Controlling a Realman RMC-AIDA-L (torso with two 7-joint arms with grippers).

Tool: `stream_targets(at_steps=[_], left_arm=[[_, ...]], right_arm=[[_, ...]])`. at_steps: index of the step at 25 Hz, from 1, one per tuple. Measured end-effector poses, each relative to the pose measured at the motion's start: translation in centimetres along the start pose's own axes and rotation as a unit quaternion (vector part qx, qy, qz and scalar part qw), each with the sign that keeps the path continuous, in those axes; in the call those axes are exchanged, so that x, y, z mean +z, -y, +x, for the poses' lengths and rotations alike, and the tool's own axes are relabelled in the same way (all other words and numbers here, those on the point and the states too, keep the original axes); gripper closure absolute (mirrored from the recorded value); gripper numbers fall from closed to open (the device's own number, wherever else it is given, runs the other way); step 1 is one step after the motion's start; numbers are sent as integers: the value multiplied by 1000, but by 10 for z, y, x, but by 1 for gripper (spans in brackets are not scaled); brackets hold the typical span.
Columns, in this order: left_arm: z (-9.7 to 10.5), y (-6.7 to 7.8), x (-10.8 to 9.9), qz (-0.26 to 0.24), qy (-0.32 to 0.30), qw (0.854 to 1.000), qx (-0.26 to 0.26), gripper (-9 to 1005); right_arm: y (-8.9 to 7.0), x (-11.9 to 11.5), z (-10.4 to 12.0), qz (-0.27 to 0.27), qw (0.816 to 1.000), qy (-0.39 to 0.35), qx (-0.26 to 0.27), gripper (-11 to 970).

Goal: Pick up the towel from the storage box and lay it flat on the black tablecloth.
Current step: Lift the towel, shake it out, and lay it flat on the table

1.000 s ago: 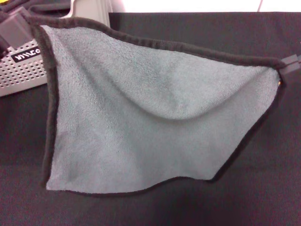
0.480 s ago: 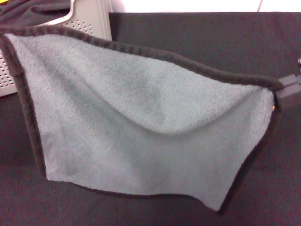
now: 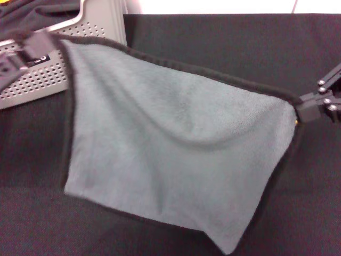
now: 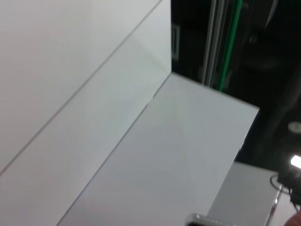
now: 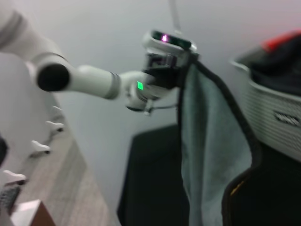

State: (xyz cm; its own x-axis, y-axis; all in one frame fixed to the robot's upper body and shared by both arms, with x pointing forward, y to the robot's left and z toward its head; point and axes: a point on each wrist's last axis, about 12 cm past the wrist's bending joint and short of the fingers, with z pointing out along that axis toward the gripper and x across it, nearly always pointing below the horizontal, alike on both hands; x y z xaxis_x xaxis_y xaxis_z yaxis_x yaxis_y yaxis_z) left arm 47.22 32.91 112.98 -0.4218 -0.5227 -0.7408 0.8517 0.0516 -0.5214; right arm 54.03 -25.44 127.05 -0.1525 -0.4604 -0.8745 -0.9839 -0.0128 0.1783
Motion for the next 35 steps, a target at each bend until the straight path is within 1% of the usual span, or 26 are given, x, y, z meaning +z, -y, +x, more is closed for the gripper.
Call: stream_targets(at_steps=[1, 3, 6, 7, 8, 13, 20, 26, 31, 35], left_arm=[[0, -4, 4, 0, -5, 1000, 0, 968], [2, -17, 18, -6, -21, 1000, -2, 968], [4, -34, 34, -34, -35, 999, 2, 968], [4, -38, 37, -42, -38, 998, 5, 968], [4, -42, 41, -50, -40, 998, 10, 968], [7, -56, 54, -83, -41, 995, 29, 968], [17, -73, 68, -132, -44, 989, 54, 968], [30, -84, 76, -168, -59, 980, 92, 968], [40, -92, 79, -198, -79, 969, 126, 968], [46, -98, 82, -220, -97, 957, 160, 968]], right_arm=[[8, 1, 3, 8, 1000, -8, 11, 952], [19, 1, 8, 13, 1000, -15, 22, 952], [29, 0, 14, 22, 999, -16, 33, 952], [29, 0, 14, 22, 999, -16, 33, 952], [38, -3, 19, 40, 998, -20, 44, 952], [51, -2, 30, 73, 995, -38, 62, 952], [69, 6, 43, 120, 986, -70, 90, 952], [87, 21, 53, 166, 975, -108, 104, 953], [94, 37, 57, 180, 969, -135, 104, 953], [100, 41, 59, 199, 964, -142, 103, 953]])
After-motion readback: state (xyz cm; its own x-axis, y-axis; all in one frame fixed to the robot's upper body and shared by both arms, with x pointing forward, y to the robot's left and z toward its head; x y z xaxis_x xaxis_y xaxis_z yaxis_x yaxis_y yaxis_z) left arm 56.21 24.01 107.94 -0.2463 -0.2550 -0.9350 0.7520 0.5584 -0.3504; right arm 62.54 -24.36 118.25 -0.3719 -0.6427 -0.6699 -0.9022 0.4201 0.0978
